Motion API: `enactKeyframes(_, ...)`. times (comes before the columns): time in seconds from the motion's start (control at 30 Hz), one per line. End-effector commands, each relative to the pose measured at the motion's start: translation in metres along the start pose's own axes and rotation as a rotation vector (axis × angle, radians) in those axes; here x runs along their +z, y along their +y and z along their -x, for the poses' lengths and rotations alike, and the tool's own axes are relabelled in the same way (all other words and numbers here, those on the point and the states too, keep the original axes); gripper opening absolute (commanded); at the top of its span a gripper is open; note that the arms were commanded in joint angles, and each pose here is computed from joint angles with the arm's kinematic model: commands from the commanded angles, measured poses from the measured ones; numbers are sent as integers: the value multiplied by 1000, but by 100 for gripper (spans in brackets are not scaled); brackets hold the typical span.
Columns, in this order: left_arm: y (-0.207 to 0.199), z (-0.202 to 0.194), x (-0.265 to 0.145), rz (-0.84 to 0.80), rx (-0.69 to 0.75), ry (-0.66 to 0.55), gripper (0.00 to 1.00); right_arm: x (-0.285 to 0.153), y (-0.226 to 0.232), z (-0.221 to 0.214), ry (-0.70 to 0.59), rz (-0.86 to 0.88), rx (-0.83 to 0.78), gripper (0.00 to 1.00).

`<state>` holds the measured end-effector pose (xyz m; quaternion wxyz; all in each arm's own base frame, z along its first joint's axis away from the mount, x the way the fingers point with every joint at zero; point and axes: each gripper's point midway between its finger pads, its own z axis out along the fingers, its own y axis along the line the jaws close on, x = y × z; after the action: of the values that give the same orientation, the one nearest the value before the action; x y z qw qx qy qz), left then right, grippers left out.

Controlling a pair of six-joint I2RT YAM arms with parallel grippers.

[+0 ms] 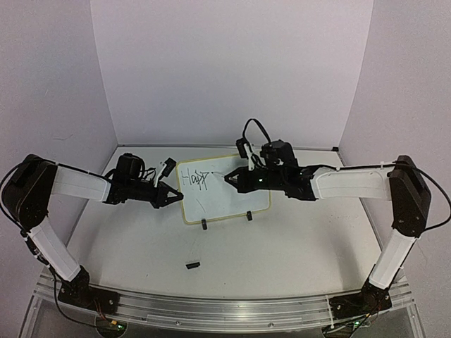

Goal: Write a sentence on the whiteboard

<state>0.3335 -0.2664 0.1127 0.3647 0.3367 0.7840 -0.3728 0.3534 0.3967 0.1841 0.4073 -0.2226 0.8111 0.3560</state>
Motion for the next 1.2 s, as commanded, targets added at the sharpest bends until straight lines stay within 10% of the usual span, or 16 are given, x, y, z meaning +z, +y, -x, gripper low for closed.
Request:
enactKeyframes(0.0,17,4,0,97,32,16,0,6,-5,10,-21,-21,8,0)
enactKeyframes(1.17,17,5,0,100,35,14,0,-19,13,35,-94,26,-18,0)
